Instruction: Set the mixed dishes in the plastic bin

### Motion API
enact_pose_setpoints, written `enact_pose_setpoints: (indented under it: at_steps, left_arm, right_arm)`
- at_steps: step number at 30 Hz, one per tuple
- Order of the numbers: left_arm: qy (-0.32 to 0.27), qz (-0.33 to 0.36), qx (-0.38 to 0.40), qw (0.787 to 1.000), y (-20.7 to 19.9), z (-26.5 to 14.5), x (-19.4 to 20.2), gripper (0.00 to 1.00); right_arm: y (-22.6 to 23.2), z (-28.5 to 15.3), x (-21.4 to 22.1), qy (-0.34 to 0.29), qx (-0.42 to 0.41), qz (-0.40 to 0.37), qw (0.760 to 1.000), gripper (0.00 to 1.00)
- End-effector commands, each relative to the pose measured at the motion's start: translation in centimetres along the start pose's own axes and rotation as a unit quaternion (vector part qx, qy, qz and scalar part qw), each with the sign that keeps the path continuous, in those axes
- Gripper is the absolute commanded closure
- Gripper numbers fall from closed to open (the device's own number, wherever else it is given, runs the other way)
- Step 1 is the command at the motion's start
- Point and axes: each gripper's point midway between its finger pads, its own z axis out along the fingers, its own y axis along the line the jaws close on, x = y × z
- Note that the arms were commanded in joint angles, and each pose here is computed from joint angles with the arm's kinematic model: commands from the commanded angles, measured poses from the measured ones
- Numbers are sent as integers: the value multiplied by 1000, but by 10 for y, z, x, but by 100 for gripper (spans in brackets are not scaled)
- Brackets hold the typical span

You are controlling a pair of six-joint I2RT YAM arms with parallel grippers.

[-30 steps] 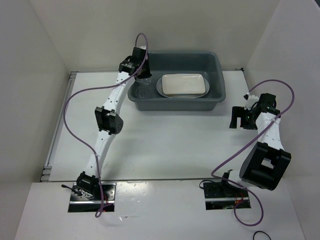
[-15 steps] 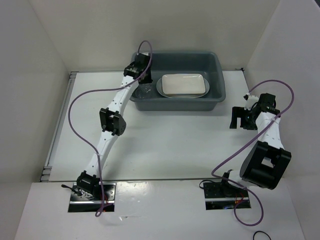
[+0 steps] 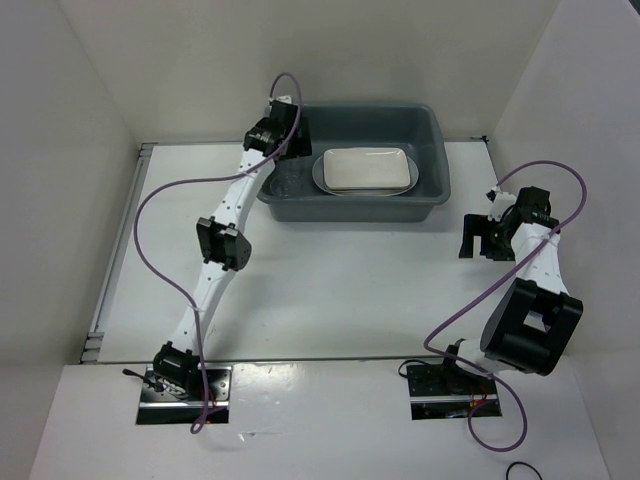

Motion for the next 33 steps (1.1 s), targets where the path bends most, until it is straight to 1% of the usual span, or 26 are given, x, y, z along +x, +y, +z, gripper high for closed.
enact_pose_setpoints:
  at_steps: [1,3,4,5,6,8,9,10,11,12,13,15,16,18,19,21,22,24,25,26,27,28,29,30,31,33]
  left_arm:
    - [-132,-21,-23,991,7,-78,-100,5]
    - [-161,-30,-23,986,7,-108,-123,0]
    - [-169,-32,-20,985,6,-117,-130,0]
    - [-174,-46,-28,983,20,-124,-138,0]
    - [-184,-58,-22,981,24,-141,-150,0]
    - [-180,-67,-12,981,34,-162,-157,0]
    - [-175,-82,-14,981,47,-167,-160,0]
    - [-167,-89,-13,982,54,-172,-160,0]
    - [-138,-99,-11,985,59,-175,-148,0]
    - [-125,-111,-22,986,76,-178,-146,0]
    - [-84,-113,-38,989,87,-177,-125,0]
    - [-47,-125,-76,988,104,-178,-105,0]
    - [-39,-119,-92,988,114,-187,-102,0]
    - [13,-114,-119,986,119,-173,-74,0]
    - [7,-114,-123,986,120,-182,-77,0]
    - [-3,-111,-131,985,120,-191,-81,0]
    - [-12,-105,-117,987,106,-203,-85,0]
    - [-30,-99,-126,987,101,-215,-90,0]
    - [-39,-89,-114,989,83,-226,-90,0]
    - [-36,-80,-115,990,76,-228,-85,0]
    - [-48,-78,-127,988,72,-237,-86,0]
    - [-45,-67,-121,989,49,-241,-75,0]
    - [-25,-50,-140,989,44,-234,-55,0]
    - [-37,-40,-169,984,46,-240,-52,0]
    - [-33,-26,-173,984,30,-241,-38,0]
    - [-28,0,-217,976,36,-242,-19,0]
  right_arm:
    - [-1,1,-5,-8,4,-3,1000,1]
    - [-1,1,-5,-8,4,-3,1000,1]
    - [-1,1,-5,-8,4,-3,1000,1]
    - [-1,1,-5,-8,4,-3,1000,1]
    - [-1,1,-5,-8,4,-3,1000,1]
    - [-1,-2,-7,-12,5,-4,1000,1]
    - [-1,-2,-7,-12,5,-4,1000,1]
    - [-2,-4,-11,-22,8,-7,1000,1]
    - [-3,-6,-11,-24,15,-8,1000,1]
    - [-3,-6,-11,-24,15,-8,1000,1]
    - [-3,-6,-11,-24,15,-8,1000,1]
    - [-3,-6,-11,-24,15,-8,1000,1]
    - [-3,-6,-11,-24,15,-8,1000,1]
    - [-5,-9,-12,-28,21,-9,999,1]
    - [-5,-9,-12,-28,21,-9,999,1]
    - [-5,-11,-14,-32,23,-11,999,1]
    - [-5,-11,-14,-32,23,-11,999,1]
    - [-3,-11,-14,-33,18,-11,999,1]
    - [-3,-11,-14,-33,18,-11,999,1]
    - [-3,-13,-15,-37,20,-12,999,1]
    - [-3,-13,-15,-37,20,-12,999,1]
    - [-3,-13,-15,-37,20,-16,999,1]
    - [-1,-16,-17,-44,18,-18,999,1]
    - [0,-19,-19,-50,14,-24,998,1]
    - [0,-19,-19,-50,14,-24,998,1]
    - [2,-21,-18,-51,14,-25,998,1]
